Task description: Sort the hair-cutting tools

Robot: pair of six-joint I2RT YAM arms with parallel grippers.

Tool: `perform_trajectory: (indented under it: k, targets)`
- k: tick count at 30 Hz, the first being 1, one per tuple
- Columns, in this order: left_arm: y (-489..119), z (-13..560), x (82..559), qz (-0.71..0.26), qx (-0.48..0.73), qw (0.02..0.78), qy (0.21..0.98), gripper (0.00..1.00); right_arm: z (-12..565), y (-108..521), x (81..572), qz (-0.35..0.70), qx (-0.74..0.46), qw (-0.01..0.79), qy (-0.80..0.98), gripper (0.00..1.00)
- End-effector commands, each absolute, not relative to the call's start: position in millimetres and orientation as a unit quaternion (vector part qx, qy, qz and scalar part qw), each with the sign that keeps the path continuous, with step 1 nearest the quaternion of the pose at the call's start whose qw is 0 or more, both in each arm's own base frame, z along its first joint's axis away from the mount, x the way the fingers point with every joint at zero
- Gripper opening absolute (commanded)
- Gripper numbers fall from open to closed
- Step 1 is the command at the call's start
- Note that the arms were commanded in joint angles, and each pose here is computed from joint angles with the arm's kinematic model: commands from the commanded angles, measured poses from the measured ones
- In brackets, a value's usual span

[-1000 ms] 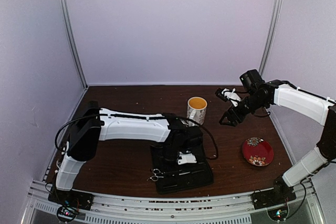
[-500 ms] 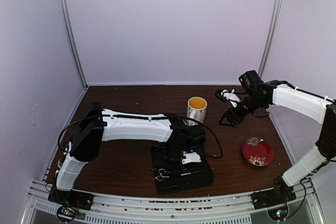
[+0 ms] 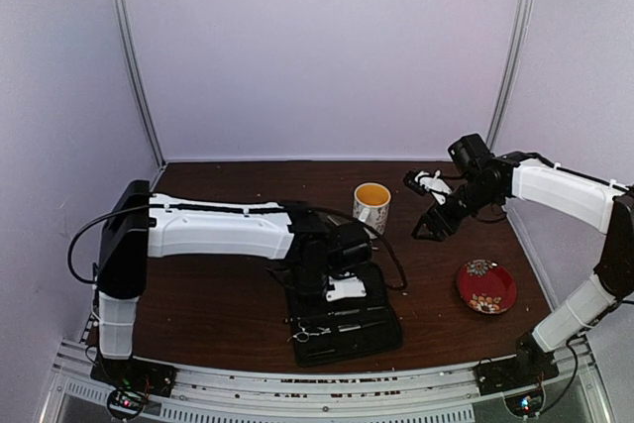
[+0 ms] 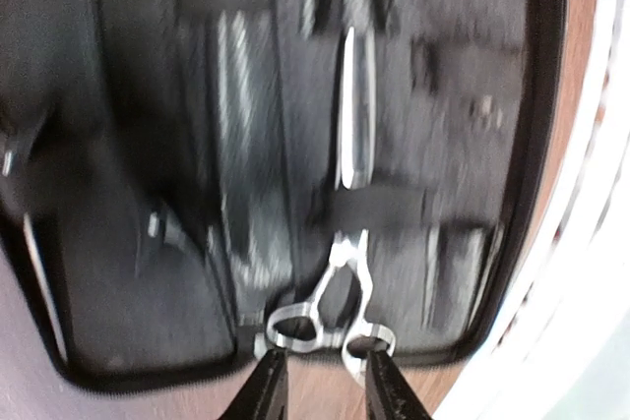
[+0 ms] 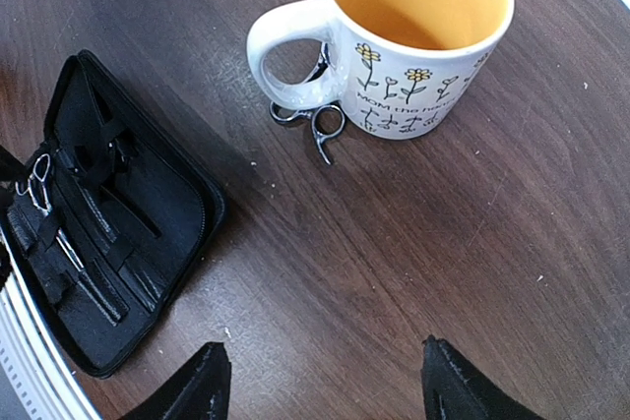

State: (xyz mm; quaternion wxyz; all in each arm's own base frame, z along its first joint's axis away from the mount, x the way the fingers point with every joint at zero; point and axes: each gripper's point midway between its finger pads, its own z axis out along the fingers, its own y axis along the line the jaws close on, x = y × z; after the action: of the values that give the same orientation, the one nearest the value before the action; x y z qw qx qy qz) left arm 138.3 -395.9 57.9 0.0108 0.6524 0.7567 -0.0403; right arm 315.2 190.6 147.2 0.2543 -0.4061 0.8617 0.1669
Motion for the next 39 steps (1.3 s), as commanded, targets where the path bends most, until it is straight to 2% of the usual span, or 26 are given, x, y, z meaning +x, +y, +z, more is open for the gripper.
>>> perform_trajectory:
  k: [1,8,21,22,25,39]
  targets:
    - [-363.0,65.7,155.6,-0.011,0.625,0.018,0.781,0.27,152.5,196.2,316.3,0.169,-0.418,0.254,0.856,0.68]
    - [-348.7,58.2,137.9,-0.043,0.618,-0.013,0.785,0.24,151.8,198.4,314.9,0.171,-0.423,0.249,0.855,0.67]
    - [-360.6,46.6,138.7,-0.06,0.611,-0.003,0.789,0.25,152.3,199.7,313.0,0.171,-0.426,0.248,0.853,0.68]
    - [-362.6,47.2,136.7,-0.068,0.612,-0.005,0.788,0.25,152.0,199.4,313.1,0.17,-0.427,0.247,0.853,0.68]
    - [-366.2,46.5,132.2,-0.083,0.614,-0.009,0.785,0.37,152.3,200.3,312.5,0.172,-0.428,0.246,0.853,0.68]
    - [-361.0,28.1,136.5,-0.046,0.621,-0.008,0.783,0.37,148.6,201.7,311.2,0.173,-0.432,0.239,0.853,0.68]
